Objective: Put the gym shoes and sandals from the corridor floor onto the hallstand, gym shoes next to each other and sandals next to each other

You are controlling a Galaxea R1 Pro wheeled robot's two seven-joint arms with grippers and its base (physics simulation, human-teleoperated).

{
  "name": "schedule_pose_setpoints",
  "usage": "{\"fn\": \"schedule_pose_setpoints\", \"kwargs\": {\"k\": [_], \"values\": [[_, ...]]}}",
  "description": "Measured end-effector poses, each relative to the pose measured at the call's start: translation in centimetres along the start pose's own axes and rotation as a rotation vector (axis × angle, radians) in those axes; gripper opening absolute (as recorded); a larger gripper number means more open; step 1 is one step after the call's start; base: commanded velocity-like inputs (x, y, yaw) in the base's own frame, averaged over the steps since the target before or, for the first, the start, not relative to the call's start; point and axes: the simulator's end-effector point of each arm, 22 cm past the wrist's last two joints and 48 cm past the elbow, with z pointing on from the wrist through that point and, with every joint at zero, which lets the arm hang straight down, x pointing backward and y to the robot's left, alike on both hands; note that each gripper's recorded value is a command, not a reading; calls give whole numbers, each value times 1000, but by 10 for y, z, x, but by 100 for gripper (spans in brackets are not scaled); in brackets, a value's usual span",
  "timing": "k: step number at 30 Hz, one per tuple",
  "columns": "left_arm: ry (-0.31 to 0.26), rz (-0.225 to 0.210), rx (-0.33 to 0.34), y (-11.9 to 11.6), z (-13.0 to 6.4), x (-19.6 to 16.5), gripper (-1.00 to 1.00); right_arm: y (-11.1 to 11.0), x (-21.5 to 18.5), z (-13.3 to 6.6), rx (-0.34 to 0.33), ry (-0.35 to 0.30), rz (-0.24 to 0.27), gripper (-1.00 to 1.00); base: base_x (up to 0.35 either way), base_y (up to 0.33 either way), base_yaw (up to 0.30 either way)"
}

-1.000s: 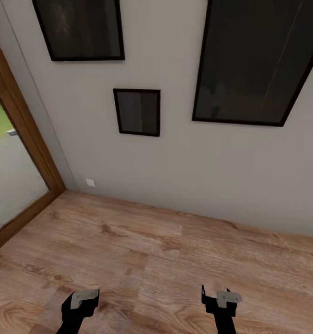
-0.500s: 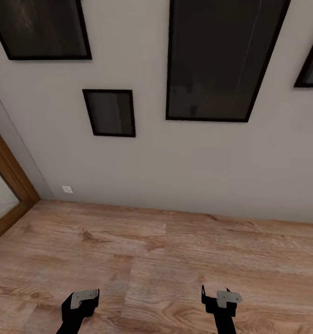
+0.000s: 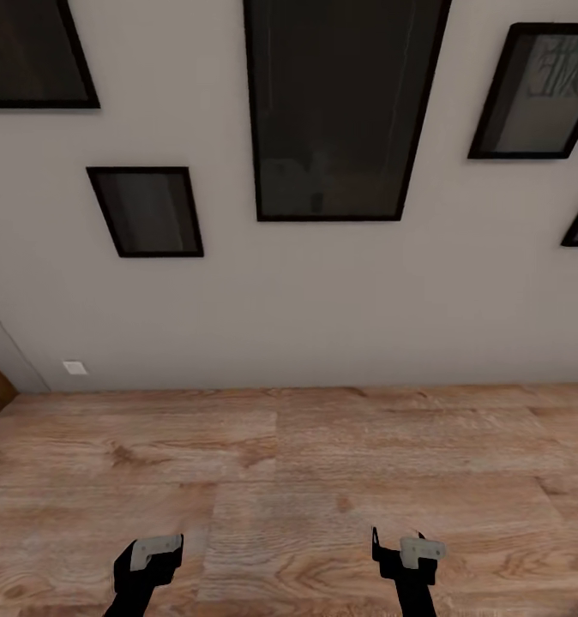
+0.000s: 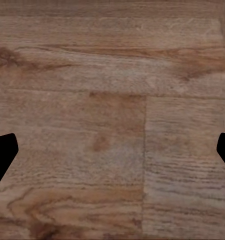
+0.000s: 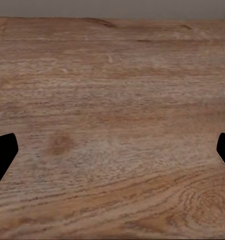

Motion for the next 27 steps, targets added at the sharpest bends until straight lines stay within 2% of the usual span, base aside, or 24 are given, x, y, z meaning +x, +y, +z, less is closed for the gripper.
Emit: {"fn": "schedule_pose_setpoints", "kwargs": {"k": [27], "values": [[-2, -1, 0, 0, 0, -1, 100, 0, 0, 0, 0, 0, 0, 100, 0, 0, -297]]}}
